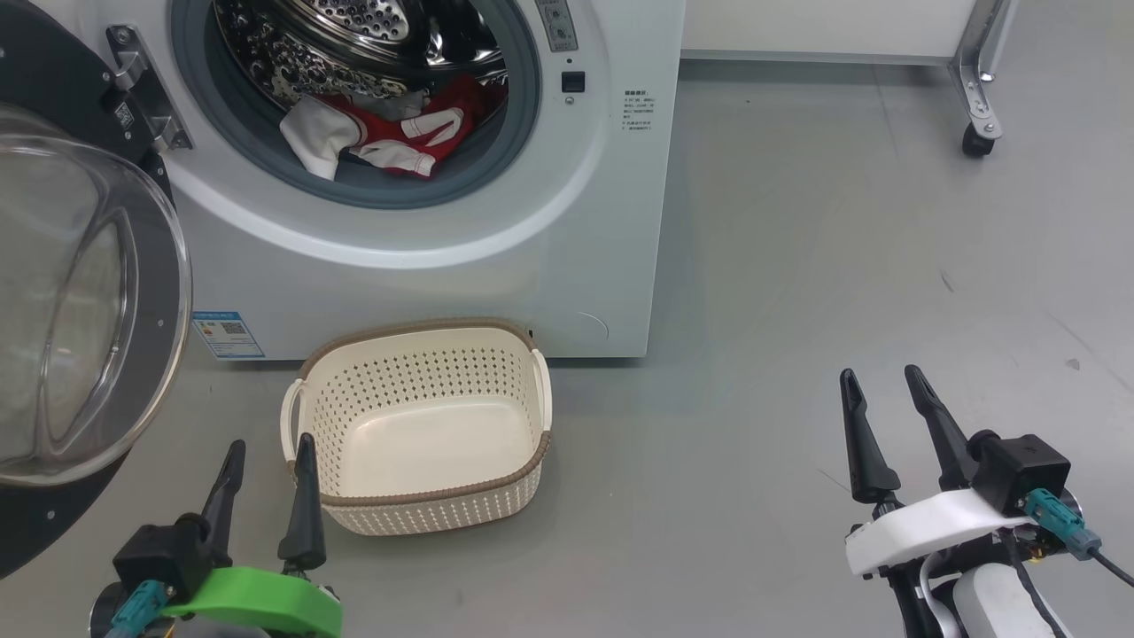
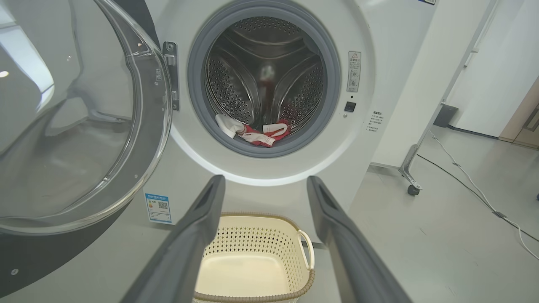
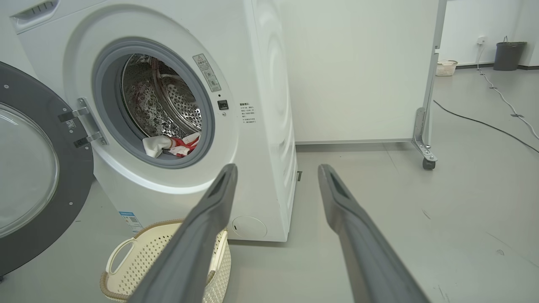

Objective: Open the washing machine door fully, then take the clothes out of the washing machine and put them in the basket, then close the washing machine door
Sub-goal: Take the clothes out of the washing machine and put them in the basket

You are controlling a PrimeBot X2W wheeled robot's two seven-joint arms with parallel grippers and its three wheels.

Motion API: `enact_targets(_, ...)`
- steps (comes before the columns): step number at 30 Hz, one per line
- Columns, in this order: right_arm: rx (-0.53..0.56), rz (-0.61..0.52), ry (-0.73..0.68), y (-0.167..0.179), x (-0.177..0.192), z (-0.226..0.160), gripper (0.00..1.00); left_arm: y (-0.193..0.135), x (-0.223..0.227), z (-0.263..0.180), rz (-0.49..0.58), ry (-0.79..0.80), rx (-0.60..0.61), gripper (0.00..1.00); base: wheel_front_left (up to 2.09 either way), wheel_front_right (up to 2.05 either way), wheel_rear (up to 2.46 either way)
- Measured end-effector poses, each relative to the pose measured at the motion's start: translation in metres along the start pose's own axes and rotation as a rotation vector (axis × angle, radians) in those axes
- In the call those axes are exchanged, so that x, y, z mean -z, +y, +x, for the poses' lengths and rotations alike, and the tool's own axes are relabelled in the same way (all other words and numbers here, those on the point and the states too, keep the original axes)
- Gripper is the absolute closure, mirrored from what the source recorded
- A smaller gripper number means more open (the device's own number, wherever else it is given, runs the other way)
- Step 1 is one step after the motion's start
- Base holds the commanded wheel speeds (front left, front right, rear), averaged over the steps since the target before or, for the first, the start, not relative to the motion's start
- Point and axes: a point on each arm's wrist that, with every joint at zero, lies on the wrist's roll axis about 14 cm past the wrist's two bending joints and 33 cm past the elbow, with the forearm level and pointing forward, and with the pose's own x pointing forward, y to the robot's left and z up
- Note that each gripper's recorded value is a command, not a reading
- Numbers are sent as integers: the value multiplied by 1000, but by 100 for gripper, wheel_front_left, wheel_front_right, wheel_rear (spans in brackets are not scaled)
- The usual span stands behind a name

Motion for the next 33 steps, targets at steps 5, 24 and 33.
enact_targets(5, -2, 1, 4, 0, 1, 1, 0, 1, 0, 0, 0, 1, -3, 0, 104, -104, 0)
enact_targets(24, 1, 5, 19, -1, 7, 3, 0, 8, 7, -1, 19, 22, -27, 0, 132, -132, 0)
enact_targets(33, 4, 0, 22, -2, 8, 4, 0, 7, 9, -1, 22, 30, -22, 0, 93, -93, 0)
